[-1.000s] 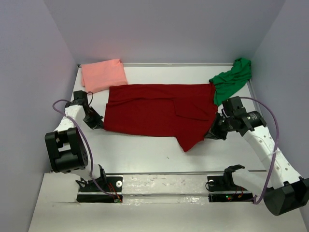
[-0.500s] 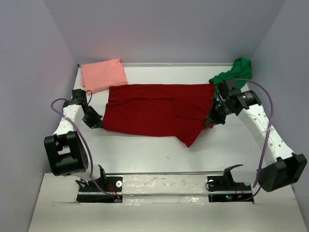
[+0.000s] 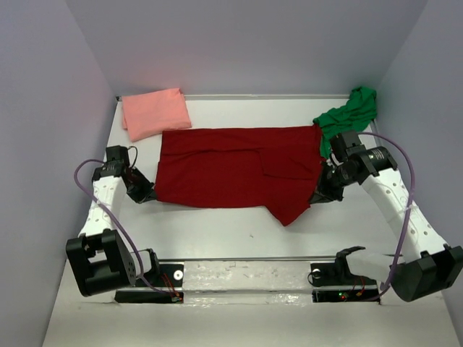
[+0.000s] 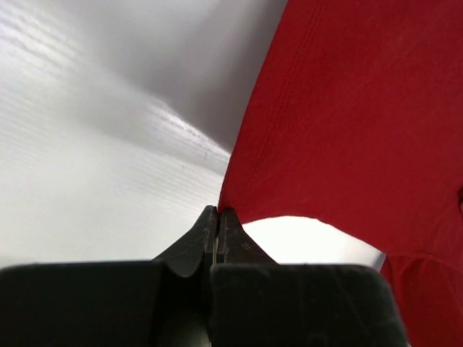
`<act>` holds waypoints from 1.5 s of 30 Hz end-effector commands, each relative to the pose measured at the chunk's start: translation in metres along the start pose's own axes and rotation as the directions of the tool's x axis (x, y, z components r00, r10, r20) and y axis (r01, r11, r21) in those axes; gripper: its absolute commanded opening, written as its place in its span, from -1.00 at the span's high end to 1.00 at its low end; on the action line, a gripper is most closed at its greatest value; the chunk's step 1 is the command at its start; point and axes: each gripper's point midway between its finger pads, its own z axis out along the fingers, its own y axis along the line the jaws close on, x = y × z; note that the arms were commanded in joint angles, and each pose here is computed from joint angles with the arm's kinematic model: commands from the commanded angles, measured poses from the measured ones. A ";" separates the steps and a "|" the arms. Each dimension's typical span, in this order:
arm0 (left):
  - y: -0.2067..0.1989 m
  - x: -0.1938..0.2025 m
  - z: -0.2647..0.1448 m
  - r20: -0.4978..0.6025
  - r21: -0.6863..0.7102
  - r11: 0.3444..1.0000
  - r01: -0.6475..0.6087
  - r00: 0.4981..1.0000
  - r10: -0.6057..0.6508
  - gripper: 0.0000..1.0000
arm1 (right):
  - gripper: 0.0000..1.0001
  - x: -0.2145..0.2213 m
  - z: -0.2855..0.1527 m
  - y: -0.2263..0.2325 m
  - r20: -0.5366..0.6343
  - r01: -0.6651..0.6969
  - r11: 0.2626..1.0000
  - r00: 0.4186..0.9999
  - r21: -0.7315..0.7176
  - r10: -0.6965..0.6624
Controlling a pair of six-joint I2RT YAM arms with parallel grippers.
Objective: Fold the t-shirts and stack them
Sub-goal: Fold the tshirt
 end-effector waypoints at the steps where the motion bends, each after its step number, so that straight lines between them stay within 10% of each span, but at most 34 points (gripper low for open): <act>1: 0.006 0.023 -0.005 -0.028 0.024 1.000 0.014 1.000 -0.014 1.00 | 1.00 0.030 -0.008 -0.013 -0.057 -0.012 1.000 0.998 -0.010 0.011; 23: 0.019 0.046 -0.023 0.009 0.027 1.000 0.002 1.000 -0.003 1.00 | 1.00 0.078 -0.023 -0.034 -0.114 -0.050 0.999 0.992 -0.021 0.048; 45: -0.006 -0.004 -0.027 0.054 0.001 1.000 0.015 0.998 -0.015 1.00 | 1.00 -0.009 -0.034 0.003 0.010 0.072 0.996 0.997 0.044 -0.072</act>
